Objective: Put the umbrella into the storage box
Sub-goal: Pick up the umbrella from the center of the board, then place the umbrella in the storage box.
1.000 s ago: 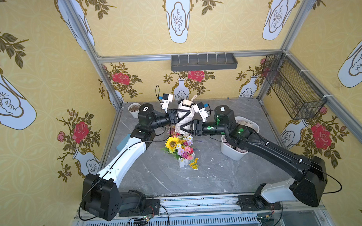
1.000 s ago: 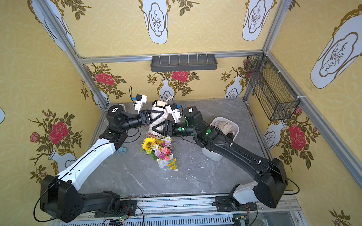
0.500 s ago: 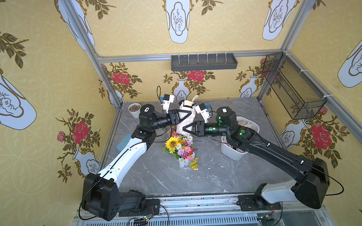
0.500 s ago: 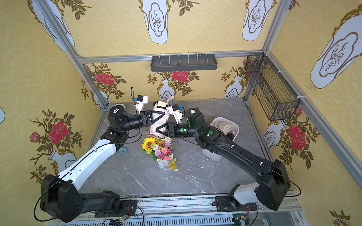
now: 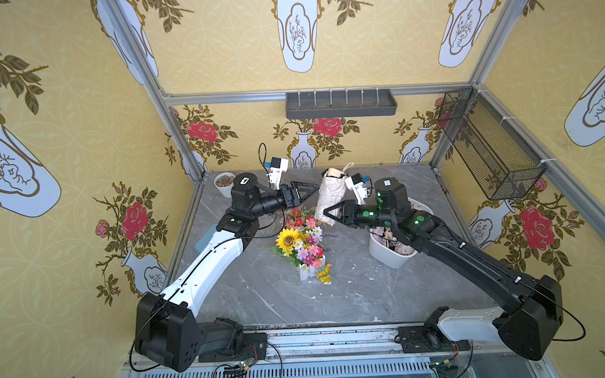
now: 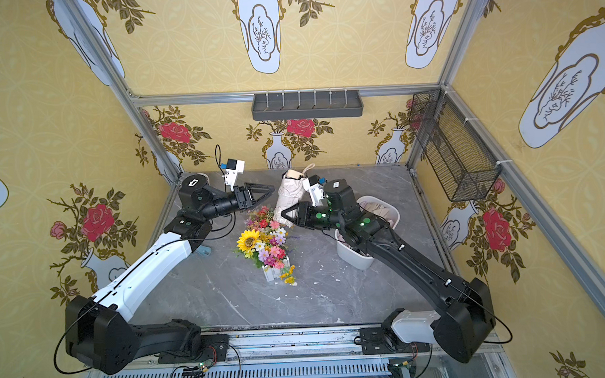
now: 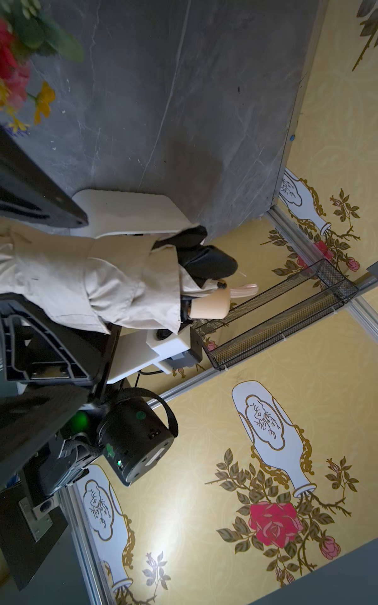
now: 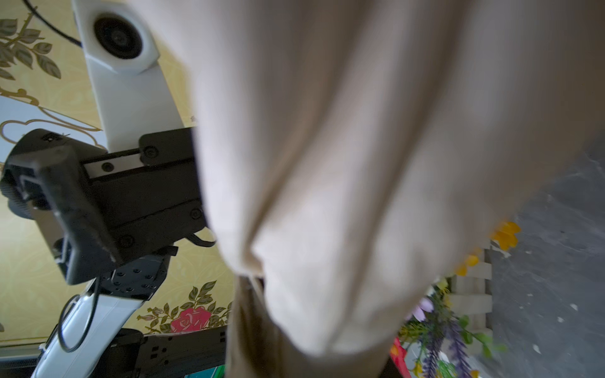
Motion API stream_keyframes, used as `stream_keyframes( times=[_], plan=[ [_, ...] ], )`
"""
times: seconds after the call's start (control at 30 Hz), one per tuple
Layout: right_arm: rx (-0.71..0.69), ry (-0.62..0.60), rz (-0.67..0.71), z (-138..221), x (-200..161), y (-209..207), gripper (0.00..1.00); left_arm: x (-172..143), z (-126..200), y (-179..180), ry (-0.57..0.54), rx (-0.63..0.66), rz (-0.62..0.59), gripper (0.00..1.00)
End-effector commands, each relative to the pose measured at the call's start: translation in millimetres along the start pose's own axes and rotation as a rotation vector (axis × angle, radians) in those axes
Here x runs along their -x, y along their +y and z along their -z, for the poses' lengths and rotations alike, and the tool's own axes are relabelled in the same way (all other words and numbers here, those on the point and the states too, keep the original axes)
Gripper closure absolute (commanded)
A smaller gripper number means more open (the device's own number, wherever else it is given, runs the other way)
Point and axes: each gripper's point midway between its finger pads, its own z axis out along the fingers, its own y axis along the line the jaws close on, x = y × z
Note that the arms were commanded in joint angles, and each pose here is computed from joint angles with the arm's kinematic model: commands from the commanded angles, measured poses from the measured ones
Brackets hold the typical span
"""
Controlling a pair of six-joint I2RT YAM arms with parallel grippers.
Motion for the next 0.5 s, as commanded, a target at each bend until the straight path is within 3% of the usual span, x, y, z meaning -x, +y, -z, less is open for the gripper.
stream_keyframes(
  times=[0.0, 0.2, 0.47],
  plan=[
    [-0.112, -0.046, 0.004, 19.4, 4.4, -24.1, 0.74, -5.2, 2.8, 17.0, 0.011, 0.085, -0.035, 0.19],
    [-0.363, -0.121, -0.089, 73.9, 7.7, -80.4, 0.74, -13.8, 4.2, 25.6, 0.03, 0.107, -0.031, 0.19],
    [-0.584, -0.16, -0.215, 132.8, 3.6, -134.6, 0.74, -18.4, 6.0, 27.4, 0.041, 0.117, -0.034, 0.19]
  ],
)
